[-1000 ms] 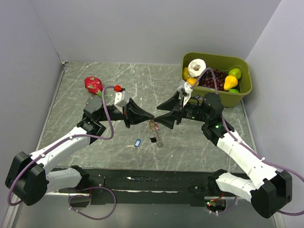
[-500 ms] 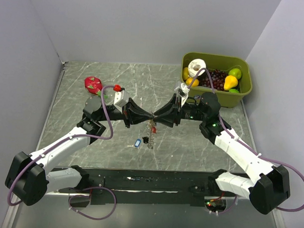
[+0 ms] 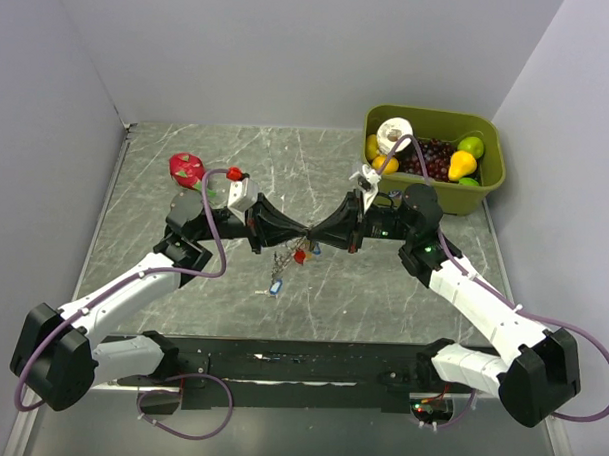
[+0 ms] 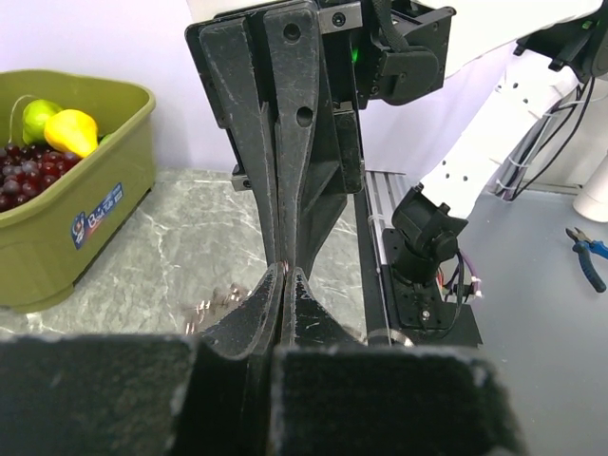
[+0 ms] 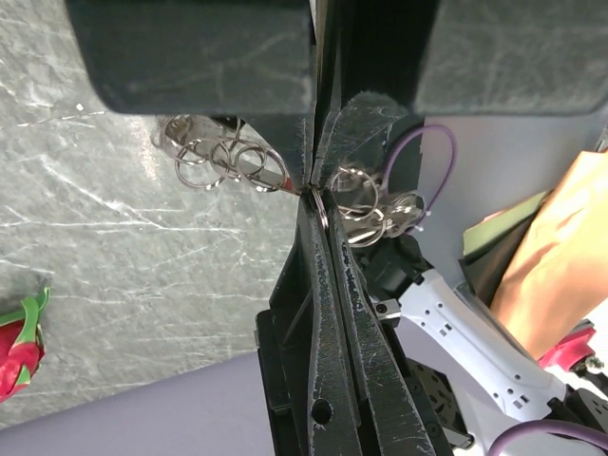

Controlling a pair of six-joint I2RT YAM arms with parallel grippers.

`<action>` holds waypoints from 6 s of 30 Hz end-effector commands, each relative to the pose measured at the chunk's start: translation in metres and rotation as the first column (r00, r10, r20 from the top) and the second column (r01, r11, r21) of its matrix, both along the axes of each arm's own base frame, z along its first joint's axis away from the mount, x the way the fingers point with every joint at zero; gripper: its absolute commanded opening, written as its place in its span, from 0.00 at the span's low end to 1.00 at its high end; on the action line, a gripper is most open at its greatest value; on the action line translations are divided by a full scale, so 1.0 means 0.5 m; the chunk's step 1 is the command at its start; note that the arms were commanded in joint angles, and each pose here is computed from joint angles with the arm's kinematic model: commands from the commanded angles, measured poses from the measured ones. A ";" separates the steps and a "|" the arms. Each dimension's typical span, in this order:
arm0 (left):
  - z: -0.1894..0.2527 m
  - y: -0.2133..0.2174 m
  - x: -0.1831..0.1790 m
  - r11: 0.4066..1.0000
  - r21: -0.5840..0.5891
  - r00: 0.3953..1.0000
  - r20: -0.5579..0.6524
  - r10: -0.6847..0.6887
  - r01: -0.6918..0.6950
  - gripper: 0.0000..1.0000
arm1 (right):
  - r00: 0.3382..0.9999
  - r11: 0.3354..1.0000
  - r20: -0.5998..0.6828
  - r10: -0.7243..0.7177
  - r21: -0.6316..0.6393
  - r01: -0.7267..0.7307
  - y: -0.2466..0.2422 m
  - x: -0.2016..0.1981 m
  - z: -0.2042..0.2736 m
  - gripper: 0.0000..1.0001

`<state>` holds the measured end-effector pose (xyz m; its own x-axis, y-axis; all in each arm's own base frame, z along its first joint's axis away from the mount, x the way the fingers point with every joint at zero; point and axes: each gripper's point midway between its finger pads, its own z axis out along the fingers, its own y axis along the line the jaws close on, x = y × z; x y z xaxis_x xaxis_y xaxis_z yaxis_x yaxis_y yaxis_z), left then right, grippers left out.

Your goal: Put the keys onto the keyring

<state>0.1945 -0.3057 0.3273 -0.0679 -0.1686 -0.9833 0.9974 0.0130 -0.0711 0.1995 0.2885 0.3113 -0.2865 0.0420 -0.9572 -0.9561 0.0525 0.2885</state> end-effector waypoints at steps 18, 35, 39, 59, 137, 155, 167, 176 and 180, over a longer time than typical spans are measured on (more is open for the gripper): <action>0.068 0.027 0.054 0.968 -0.042 0.962 0.108 0.252 -0.249 0.49 | 0.999 1.000 0.042 0.001 0.029 -0.003 0.005 0.008 0.022 0.00; 0.032 0.021 -0.027 1.000 -0.003 0.994 0.111 -0.005 0.006 0.43 | 0.996 0.991 0.080 0.050 0.116 -0.060 -0.040 -0.010 0.061 0.00; 0.042 0.024 -0.042 0.999 -0.034 0.992 0.119 -0.029 0.034 0.40 | 0.992 0.983 0.063 0.113 0.136 -0.120 -0.049 -0.030 0.069 0.00; 0.082 -0.007 -0.028 0.996 -0.079 0.997 0.069 -0.028 0.033 0.30 | 0.989 0.976 0.055 0.135 0.166 -0.143 -0.060 -0.038 0.090 0.00; -0.422 0.199 0.272 0.530 0.628 0.256 -0.477 0.841 -0.570 0.85 | 0.792 0.798 -0.375 -0.482 -0.561 0.220 -0.040 0.059 -0.430 0.56; -0.545 0.136 0.173 0.688 0.667 0.281 -0.629 0.725 -0.285 0.73 | 0.614 0.670 -0.460 -0.642 -0.726 0.156 -0.068 0.029 -0.572 0.46; -0.539 0.116 0.161 0.694 0.656 0.285 -0.633 0.720 -0.297 0.71 | 0.706 0.655 -0.275 -0.653 -0.673 0.343 -0.067 0.114 -0.462 0.56; -0.470 0.119 0.192 0.715 0.596 0.320 -0.641 0.698 -0.364 0.73 | 0.805 0.701 -0.149 -0.574 -0.597 0.389 -0.036 0.160 -0.382 0.59; -0.435 0.130 0.208 0.739 0.554 0.324 -0.668 0.670 -0.383 0.74 | 0.832 0.690 -0.132 -0.539 -0.636 0.346 -0.002 0.180 -0.412 0.57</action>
<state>0.2803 -0.2386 0.0694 -0.8515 -0.1851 -0.4906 0.2157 0.7292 -0.6494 0.2758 0.2692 0.1075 -0.6912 -0.2036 -0.6934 -0.5839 0.7227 0.3698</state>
